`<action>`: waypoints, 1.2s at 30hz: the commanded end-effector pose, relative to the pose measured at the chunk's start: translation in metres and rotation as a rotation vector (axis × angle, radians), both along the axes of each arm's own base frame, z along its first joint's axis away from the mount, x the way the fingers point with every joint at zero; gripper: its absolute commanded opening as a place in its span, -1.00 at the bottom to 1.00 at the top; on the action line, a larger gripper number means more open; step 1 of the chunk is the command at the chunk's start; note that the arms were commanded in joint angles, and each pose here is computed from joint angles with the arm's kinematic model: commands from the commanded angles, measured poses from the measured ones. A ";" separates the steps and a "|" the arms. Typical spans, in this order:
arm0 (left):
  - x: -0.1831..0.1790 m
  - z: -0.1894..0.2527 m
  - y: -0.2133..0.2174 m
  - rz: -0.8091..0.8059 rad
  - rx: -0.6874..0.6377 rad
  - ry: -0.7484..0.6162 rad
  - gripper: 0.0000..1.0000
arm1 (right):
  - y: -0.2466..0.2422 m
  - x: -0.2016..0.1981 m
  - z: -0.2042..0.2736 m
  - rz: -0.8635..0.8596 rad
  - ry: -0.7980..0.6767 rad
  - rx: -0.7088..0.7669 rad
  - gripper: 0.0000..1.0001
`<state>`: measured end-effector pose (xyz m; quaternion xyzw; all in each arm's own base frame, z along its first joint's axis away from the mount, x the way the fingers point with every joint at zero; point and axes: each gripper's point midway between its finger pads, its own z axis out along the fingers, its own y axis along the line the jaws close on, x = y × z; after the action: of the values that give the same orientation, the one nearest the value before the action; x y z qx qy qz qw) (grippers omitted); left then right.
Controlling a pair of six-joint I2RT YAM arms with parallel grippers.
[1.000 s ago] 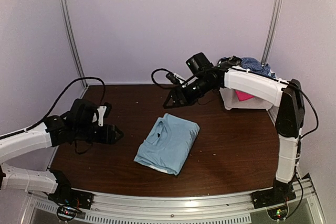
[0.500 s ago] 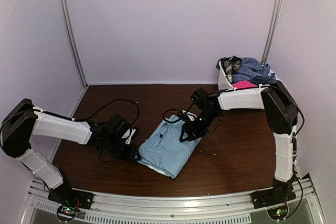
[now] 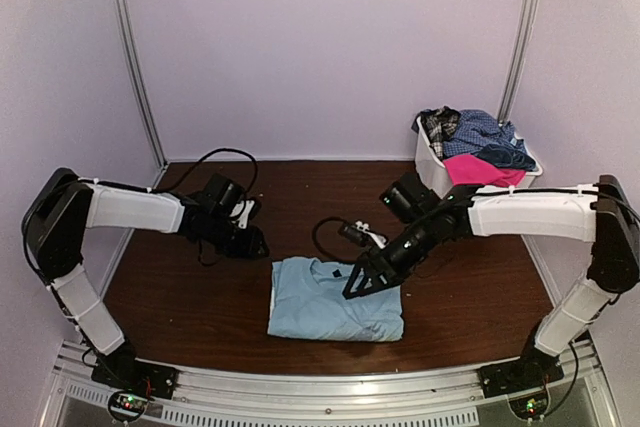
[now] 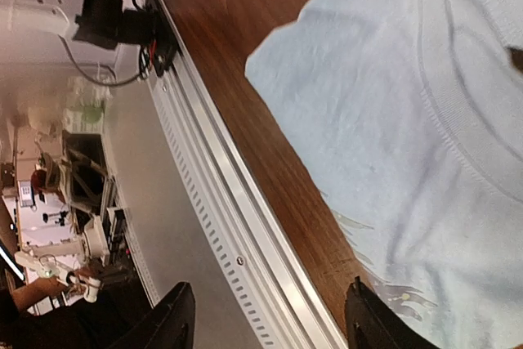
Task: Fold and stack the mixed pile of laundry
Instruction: Rotate the square-folded T-shirt at the center of the board, then adjust the square-folded T-shirt at the center of the board.
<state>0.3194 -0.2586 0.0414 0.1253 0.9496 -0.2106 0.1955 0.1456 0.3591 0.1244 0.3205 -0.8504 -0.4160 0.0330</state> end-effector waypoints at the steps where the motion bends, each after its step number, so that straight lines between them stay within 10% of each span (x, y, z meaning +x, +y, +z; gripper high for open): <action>1: -0.008 0.057 -0.006 -0.105 -0.123 -0.129 -0.12 | -0.043 0.066 0.032 -0.248 -0.107 0.042 0.25; 16: -0.016 0.053 -0.054 -0.190 -0.241 -0.064 -0.08 | -0.130 0.128 -0.060 -0.396 -0.170 -0.394 0.10; 36: -0.014 0.015 -0.071 -0.226 -0.196 0.022 -0.29 | -0.111 0.147 -0.079 -0.393 -0.091 -0.298 -0.13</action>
<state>0.2973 -0.3182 0.0440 0.1958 0.9174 -0.3102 0.1543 0.2802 0.2393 0.0391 0.1544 -0.9556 -0.2495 -0.0262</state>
